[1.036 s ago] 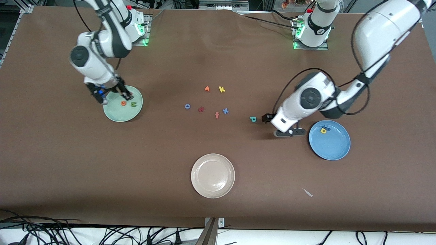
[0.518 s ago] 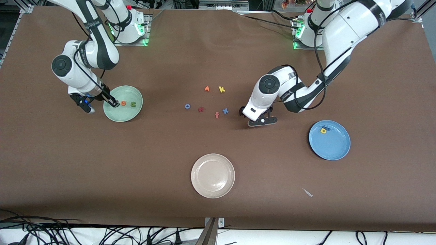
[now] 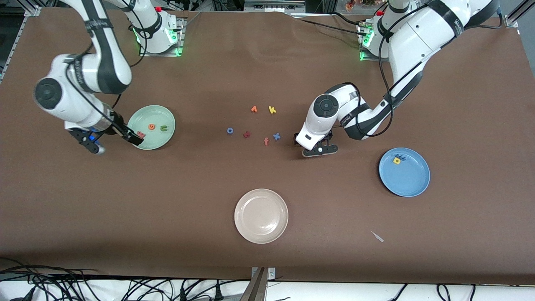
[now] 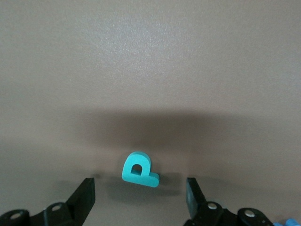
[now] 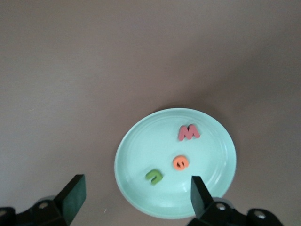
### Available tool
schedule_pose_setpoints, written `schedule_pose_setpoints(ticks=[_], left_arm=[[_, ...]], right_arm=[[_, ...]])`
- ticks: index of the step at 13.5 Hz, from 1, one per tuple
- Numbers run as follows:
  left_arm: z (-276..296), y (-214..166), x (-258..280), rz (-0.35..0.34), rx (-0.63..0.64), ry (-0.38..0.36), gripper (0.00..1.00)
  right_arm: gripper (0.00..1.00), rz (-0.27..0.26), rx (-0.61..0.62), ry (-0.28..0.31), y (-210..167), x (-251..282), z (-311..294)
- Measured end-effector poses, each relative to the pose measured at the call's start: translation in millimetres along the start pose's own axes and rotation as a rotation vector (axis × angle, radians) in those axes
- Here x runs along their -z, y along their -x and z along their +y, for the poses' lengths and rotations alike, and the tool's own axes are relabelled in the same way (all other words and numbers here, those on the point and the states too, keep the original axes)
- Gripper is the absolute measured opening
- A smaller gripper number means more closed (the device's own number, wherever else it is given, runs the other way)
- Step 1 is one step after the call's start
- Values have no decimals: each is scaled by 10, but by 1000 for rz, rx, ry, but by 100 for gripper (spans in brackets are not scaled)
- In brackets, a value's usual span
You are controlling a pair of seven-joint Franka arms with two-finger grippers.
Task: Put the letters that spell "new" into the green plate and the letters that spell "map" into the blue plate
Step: 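Grasp the cyan P with the left gripper while the right gripper returns to rest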
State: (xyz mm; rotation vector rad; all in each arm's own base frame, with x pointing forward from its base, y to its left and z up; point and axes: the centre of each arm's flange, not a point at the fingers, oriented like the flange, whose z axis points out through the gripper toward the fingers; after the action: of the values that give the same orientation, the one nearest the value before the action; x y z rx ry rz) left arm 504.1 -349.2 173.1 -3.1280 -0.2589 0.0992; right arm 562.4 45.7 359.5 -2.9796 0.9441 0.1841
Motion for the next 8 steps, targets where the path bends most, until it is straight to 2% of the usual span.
schedule_pose_setpoints(ticks=[2,3,5,7,8], left_arm=[[7,4,-8,-1,-1,0,77],[10,3,-10,-2,-1,1,77],[10,0,-11,-2,-1,1,65],[-3,-42,-2,4,5,2,63],[-20,-74,0,7,10,1,63]], right_arm=[[100,18,128,-20,-109,543,-100],[100,39,200,-32,-174,762,-100],[100,60,341,-38,-284,1166,-35],[100,101,474,-37,-359,1565,33],[100,130,518,-18,-375,1694,42]])
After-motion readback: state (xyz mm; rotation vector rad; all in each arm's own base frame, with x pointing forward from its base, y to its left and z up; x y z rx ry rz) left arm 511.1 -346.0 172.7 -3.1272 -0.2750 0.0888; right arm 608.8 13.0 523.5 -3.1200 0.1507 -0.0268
